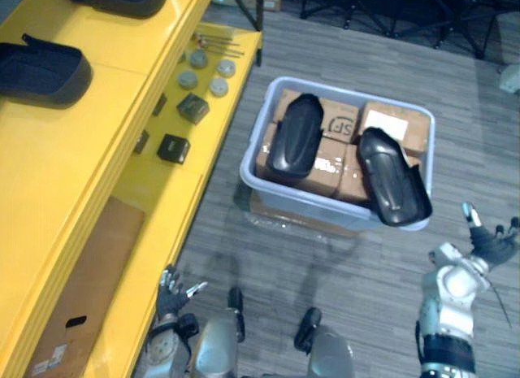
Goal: Walk over and take plastic housings, then place them on the shelf
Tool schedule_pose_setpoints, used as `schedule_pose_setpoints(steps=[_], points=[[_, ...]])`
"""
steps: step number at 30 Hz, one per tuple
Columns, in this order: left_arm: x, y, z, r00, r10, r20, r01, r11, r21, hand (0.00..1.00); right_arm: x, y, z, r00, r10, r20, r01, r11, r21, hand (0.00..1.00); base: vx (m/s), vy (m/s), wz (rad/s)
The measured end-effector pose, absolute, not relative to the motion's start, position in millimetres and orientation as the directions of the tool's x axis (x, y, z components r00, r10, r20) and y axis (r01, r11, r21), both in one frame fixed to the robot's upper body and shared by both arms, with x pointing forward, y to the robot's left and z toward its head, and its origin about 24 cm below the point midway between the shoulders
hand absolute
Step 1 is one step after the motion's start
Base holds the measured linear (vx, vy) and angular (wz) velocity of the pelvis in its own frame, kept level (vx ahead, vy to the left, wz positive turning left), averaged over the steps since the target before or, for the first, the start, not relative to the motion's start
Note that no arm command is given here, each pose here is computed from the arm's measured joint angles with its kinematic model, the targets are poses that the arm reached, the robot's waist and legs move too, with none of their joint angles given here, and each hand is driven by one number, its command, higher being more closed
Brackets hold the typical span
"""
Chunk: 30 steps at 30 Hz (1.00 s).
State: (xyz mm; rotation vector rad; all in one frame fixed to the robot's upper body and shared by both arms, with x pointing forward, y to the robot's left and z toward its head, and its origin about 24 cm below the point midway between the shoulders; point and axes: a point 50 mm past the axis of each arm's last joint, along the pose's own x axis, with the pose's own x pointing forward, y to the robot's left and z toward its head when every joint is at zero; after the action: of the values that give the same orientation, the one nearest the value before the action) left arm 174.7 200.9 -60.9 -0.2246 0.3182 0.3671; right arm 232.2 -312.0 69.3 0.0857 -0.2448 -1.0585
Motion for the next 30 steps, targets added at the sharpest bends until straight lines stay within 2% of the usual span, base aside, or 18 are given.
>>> schedule_pose_setpoints(steps=[5, 11, 16, 22, 27, 30], points=[[176, 199, -59, 0.893, 0.302, -0.333, -0.371, 0.914, -0.165, 0.0, 238, -310, 70, 0.475, -0.868, 0.144, 0.859, 0.493, 0.138, 0.0, 0.0, -0.014, -0.01], [176, 200, -58, 0.894, 0.301, -0.333, -0.369, 0.915, -0.162, 0.0, 246, -311, 62, 0.49, -0.87, 0.055, 0.871, 0.491, 0.003, 0.0, -0.06, -0.019, -0.07], [179, 204, -52, 0.903, 0.305, -0.303, -0.364, 0.917, -0.161, 0.0, 261, -334, 87, 0.478, -0.868, 0.132, 0.874, 0.456, -0.168, 0.0, -0.03, -0.011, 0.01], [178, 217, -49, 0.898, 0.335, -0.287, -0.386, 0.911, -0.144, 0.0, 278, -350, 116, 0.486, -0.85, 0.204, 0.863, 0.428, -0.269, 0.0, 0.01, 0.002, 0.09], [182, 217, -42, 0.911, 0.323, -0.255, -0.369, 0.916, -0.157, 0.0, 279, -363, 128, 0.486, -0.831, 0.27, 0.835, 0.35, -0.425, 0.0, -0.02, 0.004, 0.04], [182, 217, -42, 0.912, 0.321, -0.256, -0.372, 0.91, -0.184, 0.0, 278, -369, 139, 0.515, -0.797, 0.316, 0.804, 0.321, -0.501, 0.0, -0.05, 0.009, 0.05]])
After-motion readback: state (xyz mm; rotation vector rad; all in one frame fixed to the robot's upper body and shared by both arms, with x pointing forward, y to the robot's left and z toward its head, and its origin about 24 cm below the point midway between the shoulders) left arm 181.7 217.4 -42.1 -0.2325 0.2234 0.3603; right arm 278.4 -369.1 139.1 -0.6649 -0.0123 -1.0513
